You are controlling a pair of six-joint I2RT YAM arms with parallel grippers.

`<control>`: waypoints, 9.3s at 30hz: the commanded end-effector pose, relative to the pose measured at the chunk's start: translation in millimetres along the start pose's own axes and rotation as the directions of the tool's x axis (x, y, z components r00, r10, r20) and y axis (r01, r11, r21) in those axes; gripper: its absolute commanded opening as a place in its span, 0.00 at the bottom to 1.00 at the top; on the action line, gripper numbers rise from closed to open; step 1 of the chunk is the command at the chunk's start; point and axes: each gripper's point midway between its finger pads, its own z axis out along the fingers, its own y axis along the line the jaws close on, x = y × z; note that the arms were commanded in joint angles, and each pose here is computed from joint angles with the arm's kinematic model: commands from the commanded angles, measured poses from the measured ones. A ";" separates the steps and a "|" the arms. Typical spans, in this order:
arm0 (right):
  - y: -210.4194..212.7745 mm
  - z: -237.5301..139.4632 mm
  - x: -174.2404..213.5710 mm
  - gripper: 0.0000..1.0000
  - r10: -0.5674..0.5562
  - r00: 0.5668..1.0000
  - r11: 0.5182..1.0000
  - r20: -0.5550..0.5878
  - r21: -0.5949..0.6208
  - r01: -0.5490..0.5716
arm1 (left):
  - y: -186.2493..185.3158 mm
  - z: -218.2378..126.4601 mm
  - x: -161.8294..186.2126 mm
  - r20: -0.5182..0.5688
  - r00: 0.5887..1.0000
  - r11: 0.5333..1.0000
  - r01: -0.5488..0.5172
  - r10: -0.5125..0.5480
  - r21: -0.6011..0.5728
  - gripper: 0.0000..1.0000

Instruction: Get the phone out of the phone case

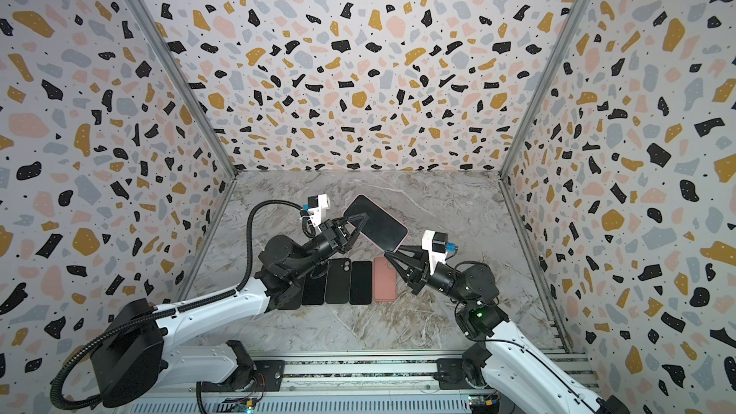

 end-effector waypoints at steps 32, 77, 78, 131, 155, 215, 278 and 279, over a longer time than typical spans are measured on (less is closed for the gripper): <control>-59.4 -15.6 1.2 0.49 -0.066 0.998 0.938 0.023 0.342 0.054 | -27.1 1.4 52.9 -0.348 0.921 0.985 -0.169 0.175 0.046 0.00; 17.0 19.7 76.8 0.60 -0.139 0.934 0.963 -0.328 -0.265 0.050 | -11.1 -46.3 29.0 -0.716 0.347 0.666 -0.713 0.605 0.218 0.00; 17.4 21.0 76.5 0.59 -0.142 0.934 0.961 -0.327 -0.273 0.051 | -11.6 -46.0 29.1 -0.714 0.349 0.667 -0.712 0.607 0.219 0.00; 51.5 22.8 35.8 0.05 -0.374 0.927 0.844 0.027 -0.404 0.352 | 29.0 12.2 17.5 -0.585 0.721 0.904 -0.425 0.372 0.051 0.00; 57.1 20.9 50.3 0.48 -0.237 0.965 0.869 -0.113 -0.469 0.159 | 13.0 -4.4 14.9 -0.618 0.647 0.861 -0.499 0.446 0.099 0.00; 0.8 43.1 34.5 0.21 0.029 0.990 0.954 -0.137 -0.291 -0.069 | 0.0 -4.4 54.1 -0.573 0.692 0.892 -0.411 0.440 0.189 0.00; -28.3 -32.0 130.4 0.00 0.607 0.753 0.794 -0.254 0.183 -0.579 | 191.6 2.1 53.4 -0.333 0.914 0.885 -0.339 0.230 -0.319 0.60; -28.9 -32.6 131.8 0.00 0.609 0.751 0.793 -0.255 0.188 -0.580 | 192.2 1.6 52.2 -0.337 0.910 0.877 -0.353 0.241 -0.327 0.61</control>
